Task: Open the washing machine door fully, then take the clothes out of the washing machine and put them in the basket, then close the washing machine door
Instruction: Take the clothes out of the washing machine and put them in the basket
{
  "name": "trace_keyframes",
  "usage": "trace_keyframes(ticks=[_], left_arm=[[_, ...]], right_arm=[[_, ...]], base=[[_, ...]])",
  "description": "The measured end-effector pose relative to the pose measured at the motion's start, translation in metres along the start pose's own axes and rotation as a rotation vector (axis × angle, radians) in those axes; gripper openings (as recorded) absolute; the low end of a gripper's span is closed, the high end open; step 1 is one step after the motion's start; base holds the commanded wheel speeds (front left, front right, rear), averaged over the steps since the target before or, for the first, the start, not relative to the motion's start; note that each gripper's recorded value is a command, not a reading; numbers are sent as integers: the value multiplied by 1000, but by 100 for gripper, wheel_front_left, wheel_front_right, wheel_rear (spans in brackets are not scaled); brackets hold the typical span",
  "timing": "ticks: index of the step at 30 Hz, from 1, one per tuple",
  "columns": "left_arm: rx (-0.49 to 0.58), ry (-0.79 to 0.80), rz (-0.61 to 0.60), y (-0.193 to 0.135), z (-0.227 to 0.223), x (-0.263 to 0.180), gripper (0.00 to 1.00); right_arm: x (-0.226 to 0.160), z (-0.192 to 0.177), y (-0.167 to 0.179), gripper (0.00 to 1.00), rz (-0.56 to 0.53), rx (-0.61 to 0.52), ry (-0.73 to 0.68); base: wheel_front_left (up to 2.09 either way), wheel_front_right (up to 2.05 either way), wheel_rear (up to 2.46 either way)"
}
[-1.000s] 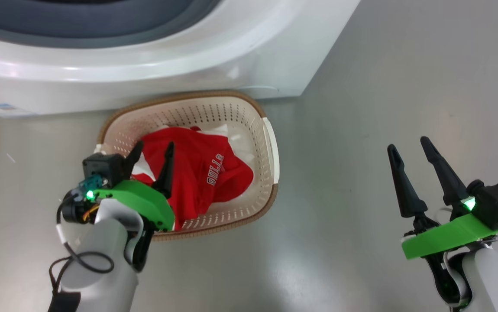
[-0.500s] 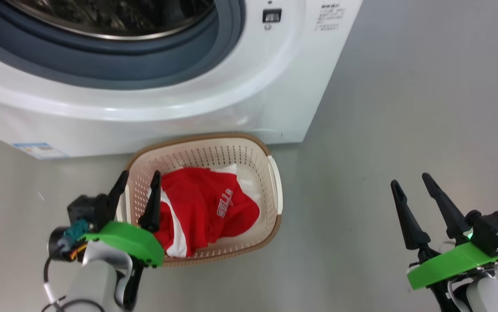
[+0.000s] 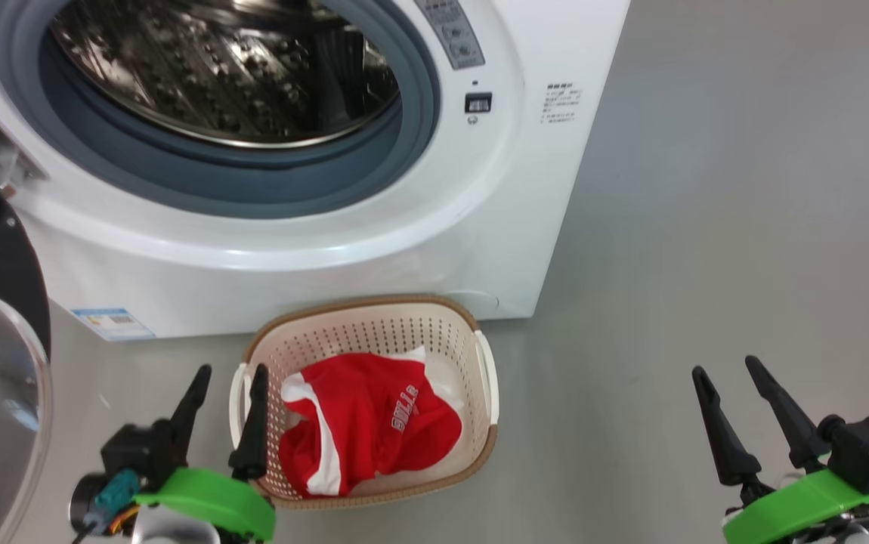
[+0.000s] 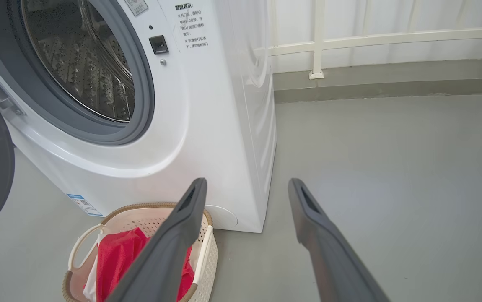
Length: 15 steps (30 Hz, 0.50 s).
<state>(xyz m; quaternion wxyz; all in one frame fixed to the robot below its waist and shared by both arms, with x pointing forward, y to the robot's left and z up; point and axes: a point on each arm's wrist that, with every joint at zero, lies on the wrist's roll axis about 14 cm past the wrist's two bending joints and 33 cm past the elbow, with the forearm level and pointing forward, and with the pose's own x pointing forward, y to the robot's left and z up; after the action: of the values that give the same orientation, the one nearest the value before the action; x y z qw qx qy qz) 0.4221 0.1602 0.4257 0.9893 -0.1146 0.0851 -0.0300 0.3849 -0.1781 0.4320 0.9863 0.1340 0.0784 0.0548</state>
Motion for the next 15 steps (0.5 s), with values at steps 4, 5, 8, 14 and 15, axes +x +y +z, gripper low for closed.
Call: trace_keyframes(ticks=[4,5,8,14,15], left_arm=[[7,-30,9,3,8,-16,100],[12,-38,10,3,10,-20,100],[15,-57,16,5,14,-32,100],[27,-77,32,9,17,-57,100],[29,-82,33,10,18,-60,100]], right_arm=[[-11,5,-1,100,-7,0,-14],[-14,5,-1,100,-10,0,-17],[-22,7,-1,100,-14,1,-22],[-39,8,-1,100,-24,9,-34],[-41,8,-1,100,-26,10,-34]], base=[[0,0,0],[0,0,0],[0,0,0],[0,0,0],[0,0,0]])
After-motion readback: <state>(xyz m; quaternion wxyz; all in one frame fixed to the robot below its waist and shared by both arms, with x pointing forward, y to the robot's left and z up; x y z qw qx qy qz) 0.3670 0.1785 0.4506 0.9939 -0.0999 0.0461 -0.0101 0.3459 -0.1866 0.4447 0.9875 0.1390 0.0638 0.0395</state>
